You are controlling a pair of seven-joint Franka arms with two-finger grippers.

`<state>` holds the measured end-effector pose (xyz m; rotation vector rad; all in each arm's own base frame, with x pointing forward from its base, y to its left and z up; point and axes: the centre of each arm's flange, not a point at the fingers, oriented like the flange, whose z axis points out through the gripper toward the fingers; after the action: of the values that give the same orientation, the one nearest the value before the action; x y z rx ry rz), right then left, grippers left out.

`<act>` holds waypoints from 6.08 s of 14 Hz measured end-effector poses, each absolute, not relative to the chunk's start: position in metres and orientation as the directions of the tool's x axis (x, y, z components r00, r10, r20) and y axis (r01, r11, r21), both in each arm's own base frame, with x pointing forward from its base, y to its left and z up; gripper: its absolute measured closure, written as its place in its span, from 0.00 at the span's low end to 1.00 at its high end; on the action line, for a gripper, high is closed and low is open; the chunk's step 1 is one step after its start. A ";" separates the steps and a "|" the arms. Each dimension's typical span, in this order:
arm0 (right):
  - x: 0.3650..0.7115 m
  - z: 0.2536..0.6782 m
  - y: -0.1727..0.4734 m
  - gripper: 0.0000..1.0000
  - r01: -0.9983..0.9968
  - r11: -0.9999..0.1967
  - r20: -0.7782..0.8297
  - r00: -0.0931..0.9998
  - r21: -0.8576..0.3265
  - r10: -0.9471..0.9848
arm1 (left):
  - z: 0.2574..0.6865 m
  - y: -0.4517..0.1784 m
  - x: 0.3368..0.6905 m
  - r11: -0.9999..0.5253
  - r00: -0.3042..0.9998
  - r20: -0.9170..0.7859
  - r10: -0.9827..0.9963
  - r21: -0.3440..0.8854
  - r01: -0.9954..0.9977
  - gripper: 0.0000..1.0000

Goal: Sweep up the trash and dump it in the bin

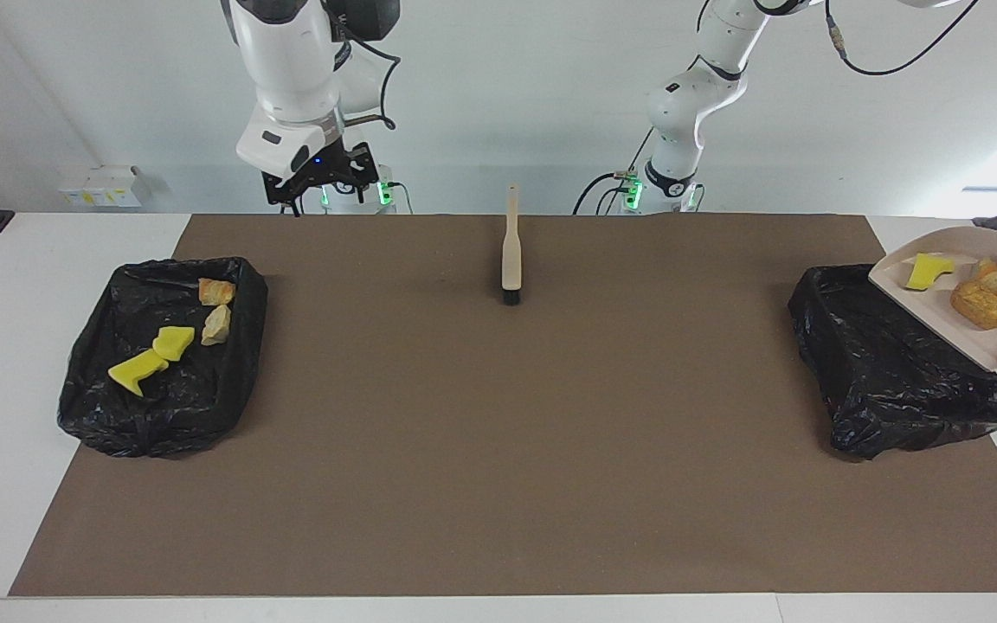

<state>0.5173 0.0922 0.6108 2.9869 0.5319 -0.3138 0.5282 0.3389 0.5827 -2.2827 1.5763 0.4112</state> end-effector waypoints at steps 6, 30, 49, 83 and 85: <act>0.533 0.636 0.016 0.00 0.291 -0.954 -0.132 0.951 0.070 0.281 | 0.571 0.324 0.543 -0.222 0.231 -0.547 -0.805 -0.084 -0.971 0.69; 0.529 0.645 0.002 0.00 0.011 -1.000 -0.044 0.999 0.004 0.011 | 0.596 0.254 0.599 0.018 0.031 -0.785 -0.619 -0.053 -0.998 0.69; 0.525 0.644 0.001 0.00 0.007 -1.000 -0.048 0.999 -0.005 0.007 | 0.602 0.221 0.579 -0.351 0.369 -0.593 -0.716 -0.151 -0.924 0.69; 0.525 0.644 0.001 0.00 0.007 -1.000 -0.048 0.999 -0.005 0.007 | 0.376 -0.416 0.517 -0.978 0.981 0.006 -0.194 0.081 -0.194 0.69; 0.525 0.644 0.001 0.00 0.007 -1.000 -0.048 0.999 -0.005 0.007 | 0.354 -0.429 0.507 -0.981 0.984 -0.004 -0.180 0.078 -0.179 0.69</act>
<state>0.5248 0.0008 0.6439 3.1454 0.0107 -0.0763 0.5066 -0.4295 0.3537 -3.2058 0.2910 0.0182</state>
